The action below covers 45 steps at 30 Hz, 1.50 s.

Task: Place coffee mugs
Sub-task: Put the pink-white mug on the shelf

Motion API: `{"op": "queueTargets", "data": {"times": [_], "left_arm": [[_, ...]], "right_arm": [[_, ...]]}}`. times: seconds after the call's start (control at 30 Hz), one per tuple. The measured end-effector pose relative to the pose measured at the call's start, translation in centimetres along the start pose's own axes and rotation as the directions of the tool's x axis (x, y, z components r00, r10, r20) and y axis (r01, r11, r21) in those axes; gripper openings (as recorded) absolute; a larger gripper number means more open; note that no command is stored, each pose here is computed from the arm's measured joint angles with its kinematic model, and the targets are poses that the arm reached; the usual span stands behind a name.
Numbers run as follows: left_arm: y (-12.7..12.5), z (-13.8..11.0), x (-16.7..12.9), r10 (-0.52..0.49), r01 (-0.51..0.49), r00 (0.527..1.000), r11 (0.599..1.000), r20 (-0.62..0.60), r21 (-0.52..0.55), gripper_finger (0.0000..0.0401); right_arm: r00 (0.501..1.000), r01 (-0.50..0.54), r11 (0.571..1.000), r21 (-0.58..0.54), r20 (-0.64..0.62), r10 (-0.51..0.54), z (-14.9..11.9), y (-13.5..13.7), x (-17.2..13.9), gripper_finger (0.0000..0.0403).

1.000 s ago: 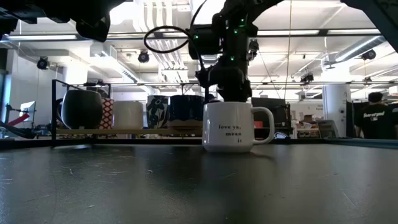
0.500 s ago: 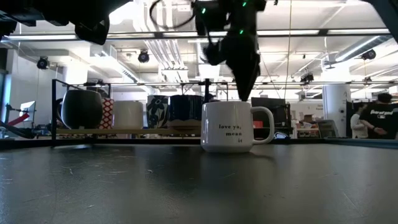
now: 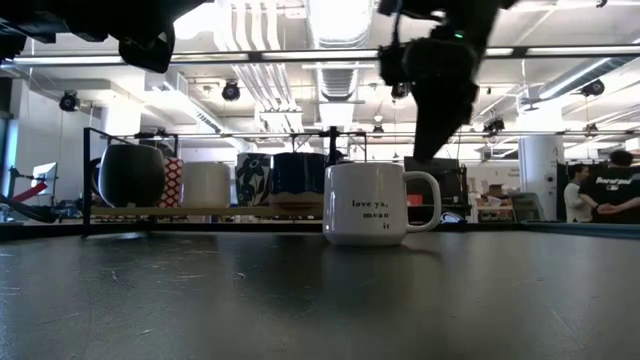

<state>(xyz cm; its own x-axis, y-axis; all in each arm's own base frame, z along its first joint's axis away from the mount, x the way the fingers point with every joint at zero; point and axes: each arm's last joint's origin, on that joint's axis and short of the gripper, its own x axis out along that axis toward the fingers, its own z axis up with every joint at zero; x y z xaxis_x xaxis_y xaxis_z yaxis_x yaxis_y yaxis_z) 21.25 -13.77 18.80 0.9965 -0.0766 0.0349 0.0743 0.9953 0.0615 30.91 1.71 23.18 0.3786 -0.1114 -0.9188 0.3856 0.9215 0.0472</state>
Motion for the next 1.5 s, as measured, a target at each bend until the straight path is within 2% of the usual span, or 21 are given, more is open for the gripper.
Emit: {"op": "queueTargets", "data": {"times": [0.23, 0.5, 0.77, 0.93, 1.23, 1.5], "left_arm": [[0.0, 0.2, 0.1, 0.008, -0.008, 1.000, 1.000, 0.008, 0.004, 0.0066], [0.0, 0.2, 0.1, 0.011, -0.011, 1.000, 1.000, 0.008, 0.003, 0.0066], [0.0, 0.2, 0.1, 0.028, -0.028, 1.000, 1.000, 0.007, 0.002, 0.0066], [0.0, 0.2, 0.1, 0.029, -0.029, 1.000, 1.000, 0.007, 0.000, 0.0066], [0.0, 0.2, 0.1, 0.038, -0.038, 0.999, 0.999, 0.006, -0.002, 0.0066], [0.1, 0.2, 0.1, 0.045, -0.045, 0.999, 0.999, 0.005, 0.006, 0.0066]], "right_arm": [[0.985, 0.011, 0.998, 0.060, 0.174, -0.022, -4.0, -0.6, 0.6, 0.0146], [0.929, -0.123, 0.988, 0.090, 0.360, 0.083, -6.9, -1.1, 2.5, 0.0146], [0.888, -0.169, 0.983, 0.070, 0.443, 0.121, -8.8, -1.6, 5.3, 0.0146], [0.870, -0.173, 0.983, 0.065, 0.477, 0.122, -8.8, -1.4, 6.4, 0.0129], [0.866, -0.162, 0.986, 0.033, 0.484, 0.126, -8.6, -0.8, 7.1, 0.0044], [0.842, -0.195, 0.981, -0.003, 0.512, 0.169, -7.2, 0.3, 6.2, 0.0039]]}}
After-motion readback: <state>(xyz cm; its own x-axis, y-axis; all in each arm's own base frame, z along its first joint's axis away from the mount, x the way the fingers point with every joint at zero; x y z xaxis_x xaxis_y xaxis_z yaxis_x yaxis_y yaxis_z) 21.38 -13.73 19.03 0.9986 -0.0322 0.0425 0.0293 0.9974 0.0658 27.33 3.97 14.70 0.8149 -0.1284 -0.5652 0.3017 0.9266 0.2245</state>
